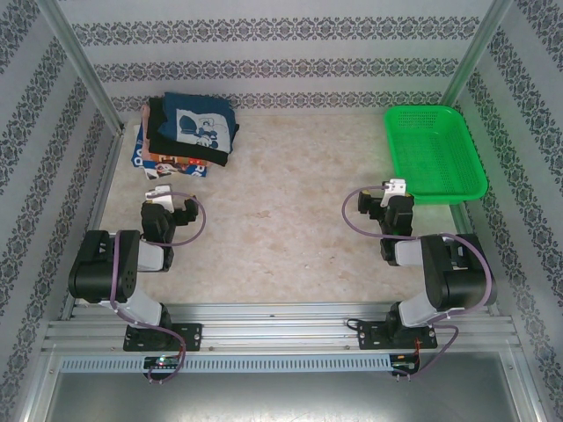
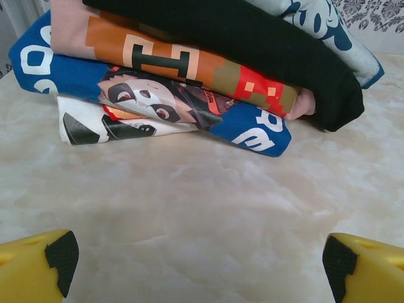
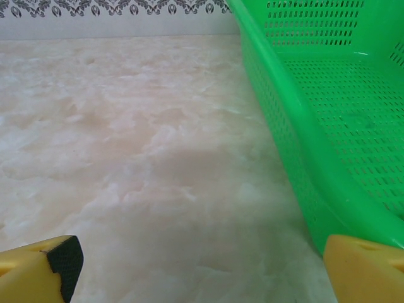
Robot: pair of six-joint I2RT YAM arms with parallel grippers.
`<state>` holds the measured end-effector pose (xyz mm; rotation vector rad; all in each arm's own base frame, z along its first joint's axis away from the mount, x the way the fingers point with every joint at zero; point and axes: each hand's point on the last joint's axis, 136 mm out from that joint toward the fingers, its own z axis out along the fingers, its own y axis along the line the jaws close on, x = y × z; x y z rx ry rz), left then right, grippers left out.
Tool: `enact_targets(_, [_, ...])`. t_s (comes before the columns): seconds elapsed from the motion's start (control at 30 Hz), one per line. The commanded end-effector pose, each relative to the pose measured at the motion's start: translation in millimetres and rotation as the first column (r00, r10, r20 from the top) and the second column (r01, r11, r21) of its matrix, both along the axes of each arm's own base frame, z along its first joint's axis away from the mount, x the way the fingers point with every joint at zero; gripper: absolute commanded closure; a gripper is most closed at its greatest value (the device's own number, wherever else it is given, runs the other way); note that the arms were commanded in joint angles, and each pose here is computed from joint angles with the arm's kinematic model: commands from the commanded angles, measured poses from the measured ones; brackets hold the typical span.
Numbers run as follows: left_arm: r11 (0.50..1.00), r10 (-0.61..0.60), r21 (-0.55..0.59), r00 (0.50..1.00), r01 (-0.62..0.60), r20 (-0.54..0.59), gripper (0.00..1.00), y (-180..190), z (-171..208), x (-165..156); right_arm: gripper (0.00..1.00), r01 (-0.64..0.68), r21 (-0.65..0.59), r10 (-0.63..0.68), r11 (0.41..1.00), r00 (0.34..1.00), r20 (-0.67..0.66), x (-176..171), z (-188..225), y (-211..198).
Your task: Fold and stack the t-shirts
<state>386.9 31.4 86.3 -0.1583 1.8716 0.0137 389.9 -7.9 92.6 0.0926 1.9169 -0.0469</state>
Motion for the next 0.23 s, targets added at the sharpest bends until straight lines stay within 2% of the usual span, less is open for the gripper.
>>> enact_targets(0.0, [1.0,-0.012,0.019,1.0,0.012,0.01,0.0,-3.5,4.5,2.9,0.02,-0.002,-0.015,0.003,1.0,0.999,0.036,5.5,12.9,0.6])
enact_targets(0.2, [1.0,-0.013,0.018,1.0,0.013,0.012,0.0,-3.6,5.3,3.2,0.02,-0.017,0.005,0.017,1.0,0.999,0.037,5.6,12.9,-0.2])
